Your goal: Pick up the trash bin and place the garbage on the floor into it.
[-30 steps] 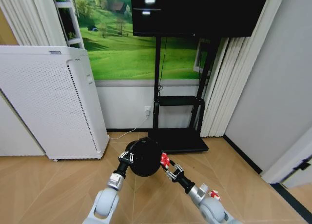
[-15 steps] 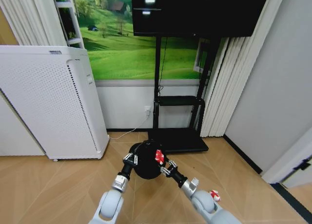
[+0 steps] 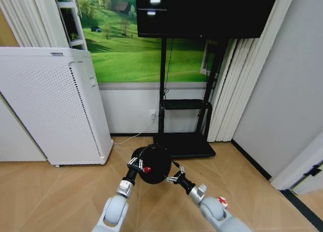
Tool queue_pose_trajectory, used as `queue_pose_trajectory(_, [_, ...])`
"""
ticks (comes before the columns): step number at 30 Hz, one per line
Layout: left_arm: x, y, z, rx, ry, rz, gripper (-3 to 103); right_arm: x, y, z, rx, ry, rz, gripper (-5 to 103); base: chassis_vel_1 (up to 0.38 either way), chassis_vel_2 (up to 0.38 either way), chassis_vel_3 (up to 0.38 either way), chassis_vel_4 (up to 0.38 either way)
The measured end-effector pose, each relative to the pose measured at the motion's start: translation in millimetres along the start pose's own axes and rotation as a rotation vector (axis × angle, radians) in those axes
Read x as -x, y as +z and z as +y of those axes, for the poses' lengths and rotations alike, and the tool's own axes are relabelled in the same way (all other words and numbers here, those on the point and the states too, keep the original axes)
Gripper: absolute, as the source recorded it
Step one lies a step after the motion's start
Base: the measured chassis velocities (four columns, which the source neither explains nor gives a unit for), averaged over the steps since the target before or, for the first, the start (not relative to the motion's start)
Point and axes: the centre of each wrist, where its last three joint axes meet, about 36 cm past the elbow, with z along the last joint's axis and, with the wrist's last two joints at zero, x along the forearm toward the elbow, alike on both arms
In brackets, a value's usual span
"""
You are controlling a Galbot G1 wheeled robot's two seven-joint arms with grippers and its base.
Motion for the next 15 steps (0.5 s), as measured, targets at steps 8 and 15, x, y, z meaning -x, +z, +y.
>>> queue_pose_trajectory(8, [-7.4,-3.0,27.5,0.024,-0.063,-0.009,7,-33.2,2.1,-21.0,0.055,0.188,0.124,100,0.0,0.0,0.0,0.0])
queue_pose_trajectory(15, [-20.6,-8.7,61.5,0.048,-0.13,-0.017,7,-60.3,26.6,-49.5,0.107,0.499,0.23,100,0.0,0.0,0.0,0.0])
